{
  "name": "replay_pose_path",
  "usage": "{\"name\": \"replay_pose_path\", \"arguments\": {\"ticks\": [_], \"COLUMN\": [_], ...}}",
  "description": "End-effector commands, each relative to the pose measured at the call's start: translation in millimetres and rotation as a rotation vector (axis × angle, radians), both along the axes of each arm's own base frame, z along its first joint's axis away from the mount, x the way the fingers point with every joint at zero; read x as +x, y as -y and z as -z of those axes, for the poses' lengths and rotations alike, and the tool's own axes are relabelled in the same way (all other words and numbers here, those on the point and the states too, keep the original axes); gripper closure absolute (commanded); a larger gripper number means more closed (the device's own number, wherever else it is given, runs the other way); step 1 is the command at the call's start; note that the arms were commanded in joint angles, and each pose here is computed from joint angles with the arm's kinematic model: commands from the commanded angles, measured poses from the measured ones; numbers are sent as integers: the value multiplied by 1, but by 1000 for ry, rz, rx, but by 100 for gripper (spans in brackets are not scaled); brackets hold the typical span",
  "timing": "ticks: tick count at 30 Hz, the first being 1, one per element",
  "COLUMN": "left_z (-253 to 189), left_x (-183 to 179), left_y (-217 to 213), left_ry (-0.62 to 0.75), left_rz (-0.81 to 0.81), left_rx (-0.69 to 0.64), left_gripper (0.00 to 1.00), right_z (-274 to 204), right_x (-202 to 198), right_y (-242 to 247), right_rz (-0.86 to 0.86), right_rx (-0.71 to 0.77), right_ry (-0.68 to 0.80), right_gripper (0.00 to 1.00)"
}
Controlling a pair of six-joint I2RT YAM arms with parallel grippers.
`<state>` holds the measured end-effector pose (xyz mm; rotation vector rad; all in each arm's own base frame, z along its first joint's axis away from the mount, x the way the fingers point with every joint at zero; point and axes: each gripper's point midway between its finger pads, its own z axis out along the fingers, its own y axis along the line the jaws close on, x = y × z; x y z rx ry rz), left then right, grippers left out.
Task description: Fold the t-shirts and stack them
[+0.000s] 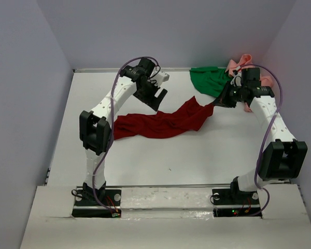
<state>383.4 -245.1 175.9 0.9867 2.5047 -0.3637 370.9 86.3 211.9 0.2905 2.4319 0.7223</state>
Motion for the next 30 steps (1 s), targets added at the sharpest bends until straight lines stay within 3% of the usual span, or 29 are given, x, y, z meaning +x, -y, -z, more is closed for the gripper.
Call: {"name": "replay_pose_path", "arguments": {"ticks": [1,19,26,30], "left_z": [16,76,77,71], "left_x": [-18,15,14,12], "left_y": [4,39,37,33], "left_ry": [-86,-147,-158,-146], "left_rz": [47,53,46,34], "left_rx": [-24,-23,-28,-16], "left_gripper": [7,8,38,39], "right_z": [-9,-7,-6,-5], "right_x": [6,3,3,3], "right_y": [0,-3,-2,-2], "right_rz": [-14,-28,-23,-24], "right_rx": [10,24,19,16], "right_ry": [51,40,38,36], "right_gripper": [100,100,100,100]}}
